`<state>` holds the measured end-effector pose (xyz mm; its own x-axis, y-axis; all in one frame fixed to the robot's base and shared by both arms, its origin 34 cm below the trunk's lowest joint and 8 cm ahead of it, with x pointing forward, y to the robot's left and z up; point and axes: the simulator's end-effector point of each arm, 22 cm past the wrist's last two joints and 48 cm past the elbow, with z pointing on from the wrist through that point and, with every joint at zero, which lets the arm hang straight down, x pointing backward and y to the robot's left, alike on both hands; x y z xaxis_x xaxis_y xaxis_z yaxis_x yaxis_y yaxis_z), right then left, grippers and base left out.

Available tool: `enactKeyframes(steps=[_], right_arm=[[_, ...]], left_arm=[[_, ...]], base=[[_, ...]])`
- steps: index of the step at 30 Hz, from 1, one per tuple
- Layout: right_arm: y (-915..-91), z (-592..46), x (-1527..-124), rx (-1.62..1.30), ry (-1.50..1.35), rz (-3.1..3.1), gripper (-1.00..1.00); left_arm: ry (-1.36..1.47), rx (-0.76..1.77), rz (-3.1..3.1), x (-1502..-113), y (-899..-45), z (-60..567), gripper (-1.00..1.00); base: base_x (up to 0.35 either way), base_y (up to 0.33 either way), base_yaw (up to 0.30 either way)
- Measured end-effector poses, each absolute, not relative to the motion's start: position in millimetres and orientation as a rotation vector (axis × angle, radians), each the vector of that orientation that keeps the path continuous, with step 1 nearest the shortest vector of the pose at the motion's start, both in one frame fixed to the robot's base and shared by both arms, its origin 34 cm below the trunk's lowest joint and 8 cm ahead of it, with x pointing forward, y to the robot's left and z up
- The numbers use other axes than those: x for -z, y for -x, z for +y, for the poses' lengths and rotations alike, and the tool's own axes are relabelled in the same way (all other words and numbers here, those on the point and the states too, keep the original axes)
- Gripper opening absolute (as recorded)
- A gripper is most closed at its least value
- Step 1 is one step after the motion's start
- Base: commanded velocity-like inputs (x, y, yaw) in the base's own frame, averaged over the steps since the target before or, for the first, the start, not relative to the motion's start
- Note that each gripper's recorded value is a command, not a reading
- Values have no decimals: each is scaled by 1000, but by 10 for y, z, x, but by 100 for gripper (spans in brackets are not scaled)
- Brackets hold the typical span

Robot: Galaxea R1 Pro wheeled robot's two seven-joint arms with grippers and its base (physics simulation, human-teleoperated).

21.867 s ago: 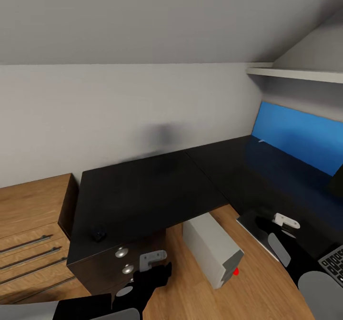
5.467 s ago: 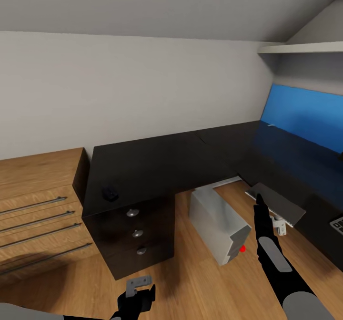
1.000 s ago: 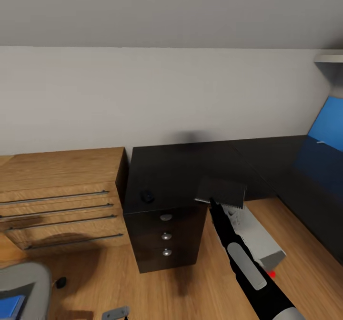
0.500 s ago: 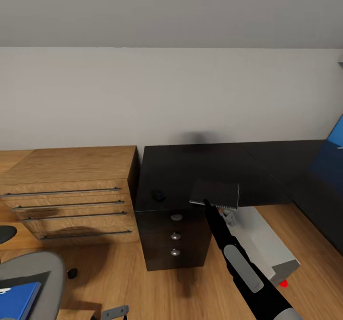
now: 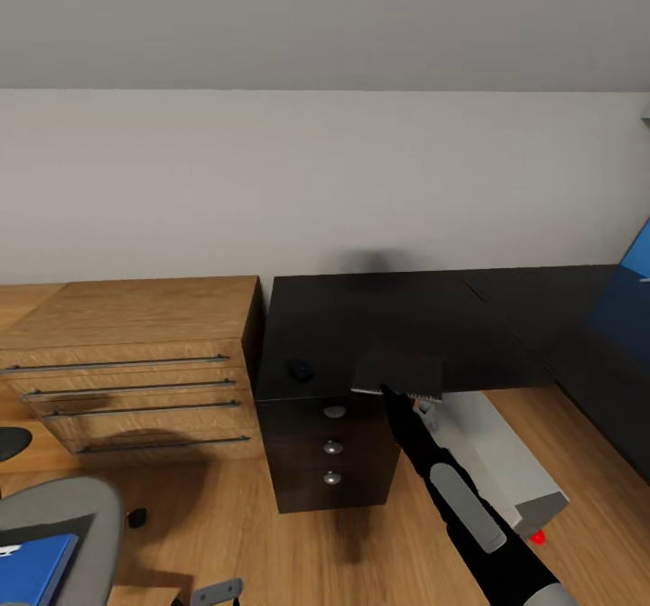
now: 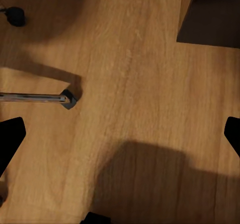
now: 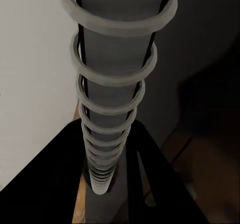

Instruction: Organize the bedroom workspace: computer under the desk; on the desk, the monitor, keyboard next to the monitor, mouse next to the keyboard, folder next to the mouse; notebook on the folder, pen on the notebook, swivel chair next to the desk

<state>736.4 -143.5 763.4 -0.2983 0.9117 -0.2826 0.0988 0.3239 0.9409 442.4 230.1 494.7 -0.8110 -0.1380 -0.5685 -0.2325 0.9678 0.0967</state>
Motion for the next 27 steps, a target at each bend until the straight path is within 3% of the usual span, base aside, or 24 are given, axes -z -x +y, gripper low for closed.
enactKeyframes(steps=[27], right_arm=[[-7319,-1417,-7298,-1134,-959,1663,-100]], left_arm=[[260,-216,2529,-4629,-4390,2296,100]], base=[[0,0,0]])
